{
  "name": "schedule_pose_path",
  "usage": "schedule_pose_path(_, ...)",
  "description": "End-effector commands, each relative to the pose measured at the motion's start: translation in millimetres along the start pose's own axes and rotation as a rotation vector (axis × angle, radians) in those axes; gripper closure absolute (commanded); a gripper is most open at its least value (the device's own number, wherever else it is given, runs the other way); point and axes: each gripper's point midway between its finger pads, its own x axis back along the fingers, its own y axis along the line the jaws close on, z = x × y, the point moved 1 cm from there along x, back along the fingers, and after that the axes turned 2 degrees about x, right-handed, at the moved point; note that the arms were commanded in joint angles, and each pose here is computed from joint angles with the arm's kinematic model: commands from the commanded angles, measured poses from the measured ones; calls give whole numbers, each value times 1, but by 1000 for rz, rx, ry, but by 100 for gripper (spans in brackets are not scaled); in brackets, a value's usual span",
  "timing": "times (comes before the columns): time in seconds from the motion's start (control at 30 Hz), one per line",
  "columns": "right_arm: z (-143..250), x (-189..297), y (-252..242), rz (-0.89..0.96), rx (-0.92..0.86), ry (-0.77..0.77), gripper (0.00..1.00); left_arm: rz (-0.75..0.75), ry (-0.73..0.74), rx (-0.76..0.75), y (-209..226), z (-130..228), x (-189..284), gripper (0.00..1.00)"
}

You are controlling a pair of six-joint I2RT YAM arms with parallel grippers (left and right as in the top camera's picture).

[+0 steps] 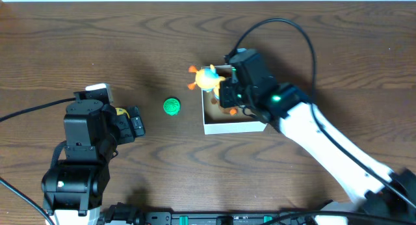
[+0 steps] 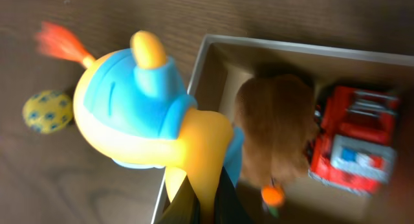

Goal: Pack container
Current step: 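Place the duck toy into the box and withdraw the right gripper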

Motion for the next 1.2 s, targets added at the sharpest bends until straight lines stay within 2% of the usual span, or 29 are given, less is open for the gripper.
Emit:
schedule_pose_path(0.0, 0, -21, -4, 28, -85, -4, 99, -3, -15, 8, 1, -5, 4, 2)
schedule_pose_path(0.4, 47, -78, -32, 164, -308, 149, 99, -6, -7, 7, 1, -2, 2, 2)
schedule_pose_path(0.8, 85, -73, -42, 261, -299, 285, 99, -5, -7, 7, 1, -2, 2, 2)
schedule_pose_path(1.07, 90, -64, -68, 374, -301, 296, 99, -5, -7, 7, 1, -2, 2, 2)
schedule_pose_path(1.13, 87, -65, -69, 369, -297, 287, 92, -5, -7, 7, 1, -2, 2, 2)
schedule_pose_path(1.17, 85, -66, -69, 364, -285, 283, 84, -6, -7, 7, 1, -2, 2, 2)
